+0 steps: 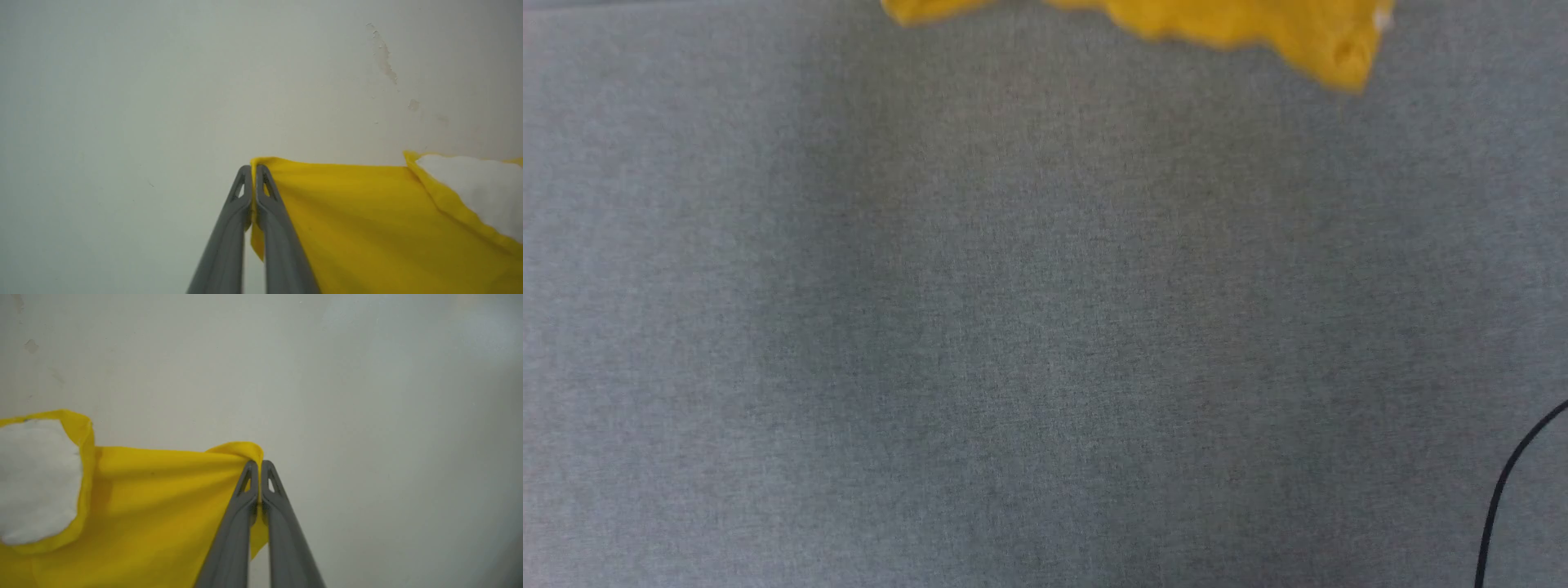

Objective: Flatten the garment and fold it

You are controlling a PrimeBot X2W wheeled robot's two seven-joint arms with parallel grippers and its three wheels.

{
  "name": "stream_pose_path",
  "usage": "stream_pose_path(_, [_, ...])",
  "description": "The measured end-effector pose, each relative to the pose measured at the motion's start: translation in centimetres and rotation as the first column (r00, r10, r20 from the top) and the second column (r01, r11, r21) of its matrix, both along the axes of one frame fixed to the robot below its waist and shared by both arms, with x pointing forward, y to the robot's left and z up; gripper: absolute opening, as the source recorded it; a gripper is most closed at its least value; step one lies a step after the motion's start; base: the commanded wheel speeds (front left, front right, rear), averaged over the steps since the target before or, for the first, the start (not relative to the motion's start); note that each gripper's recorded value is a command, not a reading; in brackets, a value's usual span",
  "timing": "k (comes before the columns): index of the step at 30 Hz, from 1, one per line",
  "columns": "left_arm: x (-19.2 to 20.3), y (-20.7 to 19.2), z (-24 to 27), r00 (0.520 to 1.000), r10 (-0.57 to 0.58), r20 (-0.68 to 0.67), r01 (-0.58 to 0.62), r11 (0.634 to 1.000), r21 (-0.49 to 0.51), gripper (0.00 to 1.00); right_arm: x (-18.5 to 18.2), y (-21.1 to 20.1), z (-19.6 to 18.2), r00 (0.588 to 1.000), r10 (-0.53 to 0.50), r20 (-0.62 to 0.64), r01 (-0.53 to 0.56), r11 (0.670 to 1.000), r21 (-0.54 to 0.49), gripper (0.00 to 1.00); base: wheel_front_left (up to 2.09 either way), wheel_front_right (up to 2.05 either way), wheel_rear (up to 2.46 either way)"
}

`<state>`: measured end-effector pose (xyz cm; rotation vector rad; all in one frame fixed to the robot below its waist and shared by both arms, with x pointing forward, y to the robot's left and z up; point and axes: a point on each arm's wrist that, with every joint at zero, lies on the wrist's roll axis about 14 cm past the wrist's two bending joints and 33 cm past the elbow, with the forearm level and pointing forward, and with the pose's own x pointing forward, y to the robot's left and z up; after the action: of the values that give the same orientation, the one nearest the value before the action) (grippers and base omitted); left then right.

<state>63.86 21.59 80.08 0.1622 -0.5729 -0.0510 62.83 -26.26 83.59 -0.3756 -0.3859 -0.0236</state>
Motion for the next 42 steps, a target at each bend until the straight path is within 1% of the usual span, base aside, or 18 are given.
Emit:
stream_pose_path(6, [3.0,1.0,-2.3,1.0,0.012,-0.002,-0.012,0.999,-0.046,0.0,4.1,1.7,-4.2,0.998,0.039,-0.049,-0.038,0.999,0.011,0.0,0.0,0.0,0.0])
stream_pose_path(11, [4.9,0.9,-6.9,0.996,0.002,-0.086,-0.004,1.0,-0.027,0.0,6.3,3.1,-9.0,0.989,0.091,-0.117,-0.085,0.995,0.054,0.0,0.0,0.0,0.0])
stream_pose_path(15, [4.8,0.1,-12.3,0.979,-0.023,-0.202,0.022,1.0,-0.003,0.0,6.6,4.2,-14.3,0.969,0.13,-0.21,-0.114,0.99,0.089,0.0,0.0,0.0,0.0])
stream_pose_path(19, [3.0,-0.8,-19.2,0.935,-0.043,-0.351,0.051,0.999,0.015,0.0,5.2,5.1,-19.5,0.938,0.168,-0.304,-0.134,0.982,0.129,0.0,0.0,0.0,0.0])
stream_pose_path(21, [1.2,-1.7,-22.9,0.898,-0.06,-0.435,0.089,0.995,0.046,0.0,3.8,5.5,-22.1,0.917,0.185,-0.354,-0.149,0.981,0.127,0.0,0.0,0.0,0.0])
stream_pose_path(23, [-1.0,-2.4,-26.0,0.861,-0.073,-0.503,0.12,0.991,0.062,0.0,1.9,6.2,-24.7,0.892,0.203,-0.403,-0.177,0.979,0.102,0.0,0.0,0.0,0.0])
stream_pose_path(28, [-7.5,-3.3,-31.5,0.756,-0.105,-0.646,0.191,0.979,0.065,0.0,-3.9,6.5,-29.7,0.823,0.254,-0.509,-0.204,0.967,0.152,0.0,0.0,0.0,0.0])
stream_pose_path(30, [-10.3,-3.4,-32.9,0.713,-0.108,-0.692,0.212,0.975,0.067,0.0,-6.5,6.2,-31.1,0.794,0.266,-0.547,-0.205,0.964,0.172,0.0,0.0,0.0,0.0])
stream_pose_path(32, [-13.2,-3.0,-33.8,0.672,-0.105,-0.733,0.223,0.973,0.066,0.0,-9.4,6.0,-32.7,0.756,0.278,-0.592,-0.211,0.96,0.182,0.0,0.0,0.0,0.0])
stream_pose_path(35, [-17.6,-2.3,-35.3,0.6,-0.105,-0.793,0.234,0.971,0.048,0.0,-14.5,6.4,-35.5,0.673,0.305,-0.675,-0.233,0.952,0.198,0.0,0.0,0.0,0.0])
stream_pose_path(37, [-20.5,-1.9,-36.1,0.55,-0.101,-0.829,0.237,0.971,0.039,0.0,-17.6,5.7,-36.7,0.632,0.302,-0.714,-0.218,0.953,0.21,0.0,0.0,0.0,0.0])
stream_pose_path(39, [-23.0,-0.9,-36.6,0.514,-0.075,-0.855,0.23,0.972,0.053,0.0,-20.1,4.4,-37.5,0.606,0.28,-0.744,-0.189,0.96,0.208,0.0,0.0,0.0,0.0])
stream_pose_path(42, [-25.8,0.5,-36.6,0.486,-0.038,-0.873,0.213,0.974,0.076,0.0,-23.5,2.5,-38.7,0.572,0.238,-0.785,-0.148,0.971,0.187,0.0,0.0,0.0,0.0])
